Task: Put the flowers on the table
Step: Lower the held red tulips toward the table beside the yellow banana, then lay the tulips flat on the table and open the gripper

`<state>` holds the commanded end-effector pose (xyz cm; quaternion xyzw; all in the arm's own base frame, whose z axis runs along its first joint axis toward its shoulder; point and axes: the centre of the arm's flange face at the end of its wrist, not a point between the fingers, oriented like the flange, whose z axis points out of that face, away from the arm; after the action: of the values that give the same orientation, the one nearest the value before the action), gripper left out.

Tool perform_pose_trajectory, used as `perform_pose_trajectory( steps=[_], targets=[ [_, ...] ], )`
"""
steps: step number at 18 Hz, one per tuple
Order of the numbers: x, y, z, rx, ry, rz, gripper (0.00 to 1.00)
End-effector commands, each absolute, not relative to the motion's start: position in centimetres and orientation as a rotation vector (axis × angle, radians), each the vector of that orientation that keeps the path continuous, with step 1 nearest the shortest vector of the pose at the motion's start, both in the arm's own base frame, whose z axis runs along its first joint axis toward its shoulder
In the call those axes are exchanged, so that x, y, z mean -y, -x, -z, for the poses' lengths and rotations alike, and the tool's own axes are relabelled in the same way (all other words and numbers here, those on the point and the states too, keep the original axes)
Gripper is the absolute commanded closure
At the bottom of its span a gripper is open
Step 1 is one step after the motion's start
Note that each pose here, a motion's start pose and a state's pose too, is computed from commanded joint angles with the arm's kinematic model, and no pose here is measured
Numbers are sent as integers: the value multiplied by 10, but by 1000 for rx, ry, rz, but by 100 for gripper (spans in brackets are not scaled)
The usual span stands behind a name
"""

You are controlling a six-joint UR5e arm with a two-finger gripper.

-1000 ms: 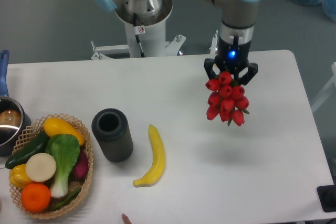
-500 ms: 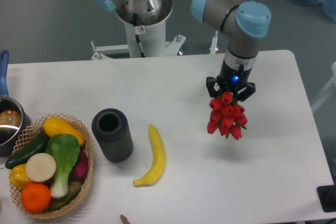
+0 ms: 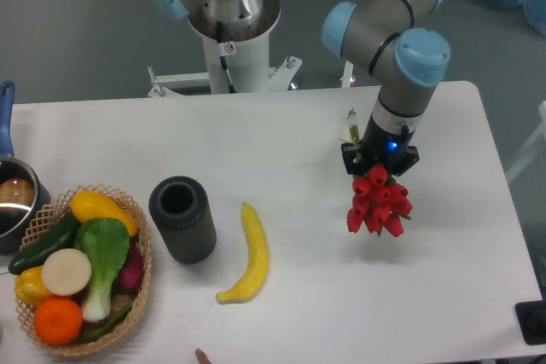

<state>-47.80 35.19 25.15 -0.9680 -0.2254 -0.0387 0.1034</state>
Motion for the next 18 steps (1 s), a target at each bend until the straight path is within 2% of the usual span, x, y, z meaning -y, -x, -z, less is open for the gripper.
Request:
perform_pose_trajectory(
  steps=[11,12,13,14,18],
  targets=[
    [-381,472,-207,596,2904,202,54],
    [-382,472,-208,591,2904,200,51],
    [-386,472,-209,564,2904,191,23],
    [-389,474,-211,512,2910,178,8],
    [-389,476,-217,497,2906,162,0]
  ],
)
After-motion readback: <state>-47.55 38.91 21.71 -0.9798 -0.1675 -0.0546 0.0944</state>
